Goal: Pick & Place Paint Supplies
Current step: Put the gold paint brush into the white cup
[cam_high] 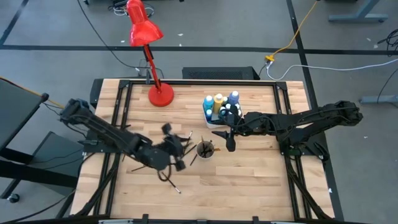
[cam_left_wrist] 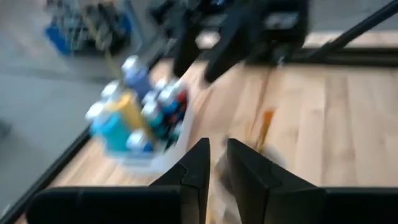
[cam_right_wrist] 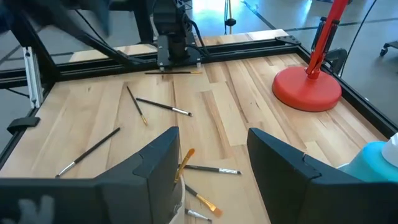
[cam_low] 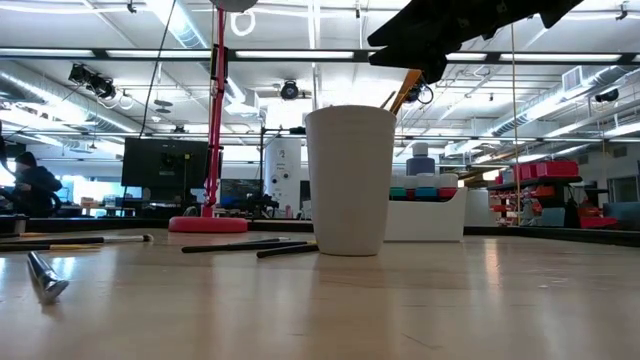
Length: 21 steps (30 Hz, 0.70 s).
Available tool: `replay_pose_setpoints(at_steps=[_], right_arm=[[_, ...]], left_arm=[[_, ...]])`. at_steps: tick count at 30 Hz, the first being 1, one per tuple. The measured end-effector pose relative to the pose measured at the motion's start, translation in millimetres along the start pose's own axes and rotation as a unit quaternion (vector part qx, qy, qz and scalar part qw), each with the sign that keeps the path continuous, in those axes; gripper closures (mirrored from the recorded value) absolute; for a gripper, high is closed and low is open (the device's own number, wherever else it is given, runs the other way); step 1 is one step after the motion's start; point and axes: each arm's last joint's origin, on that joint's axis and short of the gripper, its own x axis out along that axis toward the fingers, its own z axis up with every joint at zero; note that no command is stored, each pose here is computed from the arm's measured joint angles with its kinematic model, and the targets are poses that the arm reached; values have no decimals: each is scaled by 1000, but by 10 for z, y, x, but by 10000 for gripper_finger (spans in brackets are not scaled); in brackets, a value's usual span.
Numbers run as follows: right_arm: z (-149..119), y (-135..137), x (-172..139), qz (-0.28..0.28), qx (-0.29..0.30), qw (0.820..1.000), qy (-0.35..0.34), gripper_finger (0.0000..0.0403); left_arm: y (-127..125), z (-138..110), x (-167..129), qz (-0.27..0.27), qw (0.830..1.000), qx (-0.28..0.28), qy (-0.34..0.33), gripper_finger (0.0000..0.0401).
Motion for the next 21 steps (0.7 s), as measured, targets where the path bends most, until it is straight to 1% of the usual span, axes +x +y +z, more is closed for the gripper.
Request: replay_pose_setpoints(at_steps=[3, 6, 8, 10, 13, 15, 18, 20, 21], right_arm=[[2, -1, 0, 0, 0, 1000, -1, 208], [13, 1, 0, 1, 1, 1000, -6, 208], [16, 2, 0, 1, 2, 1000, -8, 208], [17, 2, 0, 1, 2, 1000, -8, 208], [17, 2, 0, 1, 2, 1000, -8, 208], [17, 2, 0, 1, 2, 1000, -8, 208], [17, 2, 0, 1, 2, 1000, -8, 208], [17, 2, 0, 1, 2, 1000, -8, 208], [16, 1, 0, 1, 2, 1000, -8, 208]], left_arm=[[187, -22, -160, 20, 998, -24, 47, 336], [358, -170, -197, 63, 992, -22, 108, 328], [473, -289, -210, 96, 982, -11, 161, 318], [571, -375, -210, 123, 969, -15, 213, 304], [711, -502, -186, 163, 936, -19, 310, 279], [787, -555, -174, 180, 914, -32, 362, 263], [900, -674, -122, 202, 884, -67, 417, 245], [964, -785, -65, 209, 862, -97, 452, 239], [1009, -849, -52, 216, 849, -103, 471, 238]])
